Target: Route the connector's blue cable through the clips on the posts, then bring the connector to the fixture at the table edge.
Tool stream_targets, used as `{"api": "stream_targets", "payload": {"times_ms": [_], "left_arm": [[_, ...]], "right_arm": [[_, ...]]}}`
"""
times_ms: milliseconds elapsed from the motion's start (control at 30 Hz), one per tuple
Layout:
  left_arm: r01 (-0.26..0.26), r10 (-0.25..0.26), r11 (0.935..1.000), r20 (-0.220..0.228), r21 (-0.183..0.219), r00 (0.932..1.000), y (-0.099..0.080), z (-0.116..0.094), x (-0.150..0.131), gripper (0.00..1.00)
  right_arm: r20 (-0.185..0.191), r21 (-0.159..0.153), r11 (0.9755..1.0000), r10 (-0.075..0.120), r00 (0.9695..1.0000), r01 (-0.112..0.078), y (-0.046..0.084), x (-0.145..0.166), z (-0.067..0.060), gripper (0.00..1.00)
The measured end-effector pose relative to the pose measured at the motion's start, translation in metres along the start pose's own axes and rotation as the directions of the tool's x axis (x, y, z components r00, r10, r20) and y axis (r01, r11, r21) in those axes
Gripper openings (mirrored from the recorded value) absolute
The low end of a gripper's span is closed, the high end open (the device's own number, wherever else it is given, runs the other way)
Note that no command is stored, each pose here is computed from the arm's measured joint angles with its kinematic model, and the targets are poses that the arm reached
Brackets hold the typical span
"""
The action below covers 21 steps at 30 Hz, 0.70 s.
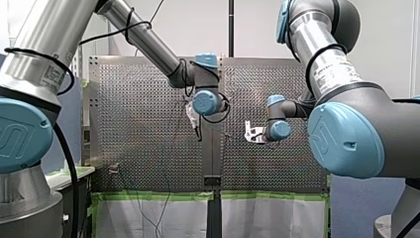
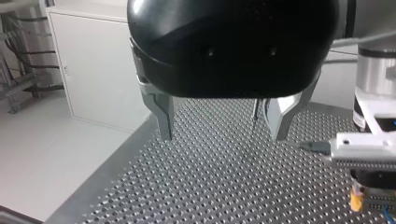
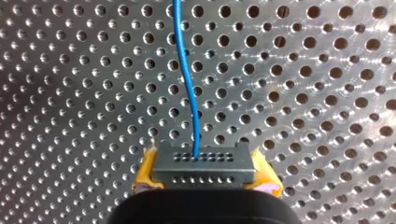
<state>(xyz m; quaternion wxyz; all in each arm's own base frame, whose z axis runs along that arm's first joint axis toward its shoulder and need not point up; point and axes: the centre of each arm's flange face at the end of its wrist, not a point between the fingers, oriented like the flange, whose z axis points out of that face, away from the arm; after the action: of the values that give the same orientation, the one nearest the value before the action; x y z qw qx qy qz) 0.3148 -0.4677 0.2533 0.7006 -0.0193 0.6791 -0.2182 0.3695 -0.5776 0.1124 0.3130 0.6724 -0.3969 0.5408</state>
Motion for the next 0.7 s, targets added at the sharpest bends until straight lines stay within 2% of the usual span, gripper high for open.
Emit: {"api": "stream_targets", "payload": {"times_ms": [433, 700], "left_arm": [[0.021, -0.021, 0.9997, 0.008, 0.014, 0.9997, 0.010, -0.033, -0.020, 1.00], [0.050, -0.051, 0.9984, 0.035, 0.025, 0.9981, 0.019, -0.053, -0.034, 1.00]], "right_arm": [[0.009, -0.003, 1.0000, 0.002, 1.0000, -0.002, 0.001, -0.001, -0.001, 0.00], [0.010, -0.001, 1.0000, 0.002, 0.9999, -0.002, 0.000, -0.001, -0.001, 0.00]]}}
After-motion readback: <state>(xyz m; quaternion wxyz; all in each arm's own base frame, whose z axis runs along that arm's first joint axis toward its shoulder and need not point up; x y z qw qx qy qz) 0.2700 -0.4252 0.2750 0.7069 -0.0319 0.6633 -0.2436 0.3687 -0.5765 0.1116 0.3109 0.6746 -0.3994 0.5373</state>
